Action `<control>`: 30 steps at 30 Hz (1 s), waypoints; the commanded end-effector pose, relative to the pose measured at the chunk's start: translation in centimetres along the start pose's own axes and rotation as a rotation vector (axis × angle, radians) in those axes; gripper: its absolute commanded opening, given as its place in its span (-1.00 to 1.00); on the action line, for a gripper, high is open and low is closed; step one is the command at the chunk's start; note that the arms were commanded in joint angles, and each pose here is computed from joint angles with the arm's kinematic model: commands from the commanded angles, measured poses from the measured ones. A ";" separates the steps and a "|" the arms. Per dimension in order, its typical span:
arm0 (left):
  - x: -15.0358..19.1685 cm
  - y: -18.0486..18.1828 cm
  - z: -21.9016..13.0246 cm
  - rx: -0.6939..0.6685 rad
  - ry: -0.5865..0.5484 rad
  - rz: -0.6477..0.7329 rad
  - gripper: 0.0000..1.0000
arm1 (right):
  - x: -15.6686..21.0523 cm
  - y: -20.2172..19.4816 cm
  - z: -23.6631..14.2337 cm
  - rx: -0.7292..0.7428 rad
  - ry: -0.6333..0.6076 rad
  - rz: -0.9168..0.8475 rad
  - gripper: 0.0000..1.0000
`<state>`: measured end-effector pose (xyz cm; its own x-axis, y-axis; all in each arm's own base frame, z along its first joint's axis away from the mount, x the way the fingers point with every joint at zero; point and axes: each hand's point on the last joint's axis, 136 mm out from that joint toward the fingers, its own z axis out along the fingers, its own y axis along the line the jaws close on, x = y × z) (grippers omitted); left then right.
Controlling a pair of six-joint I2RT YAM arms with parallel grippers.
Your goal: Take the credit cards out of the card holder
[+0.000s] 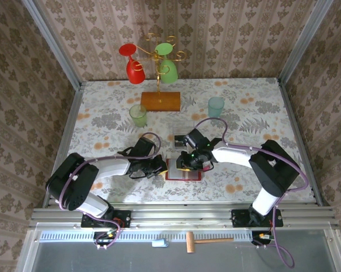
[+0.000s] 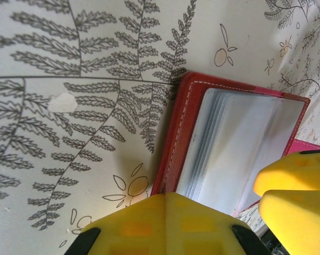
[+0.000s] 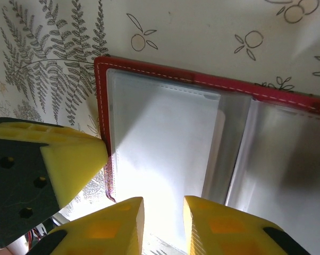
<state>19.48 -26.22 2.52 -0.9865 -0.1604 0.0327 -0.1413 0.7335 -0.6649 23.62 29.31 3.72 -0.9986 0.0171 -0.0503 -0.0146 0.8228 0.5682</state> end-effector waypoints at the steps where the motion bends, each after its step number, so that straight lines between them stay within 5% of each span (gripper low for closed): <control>1: 0.7 1.1 0.3 -0.039 0.028 -0.007 -0.87 | 0.1 0.7 0.5 -0.013 0.021 0.007 -0.48; 30: 0.6 1.1 0.2 -0.042 0.022 -0.004 -0.87 | 0.6 -1.3 -0.3 0.081 -0.001 0.007 -0.43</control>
<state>19.25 -26.03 2.34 -0.9861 -0.1605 0.0425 -0.1487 0.7399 -0.6560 23.47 28.93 3.06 -0.9990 0.0223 -0.0388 -0.0017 0.8474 0.5310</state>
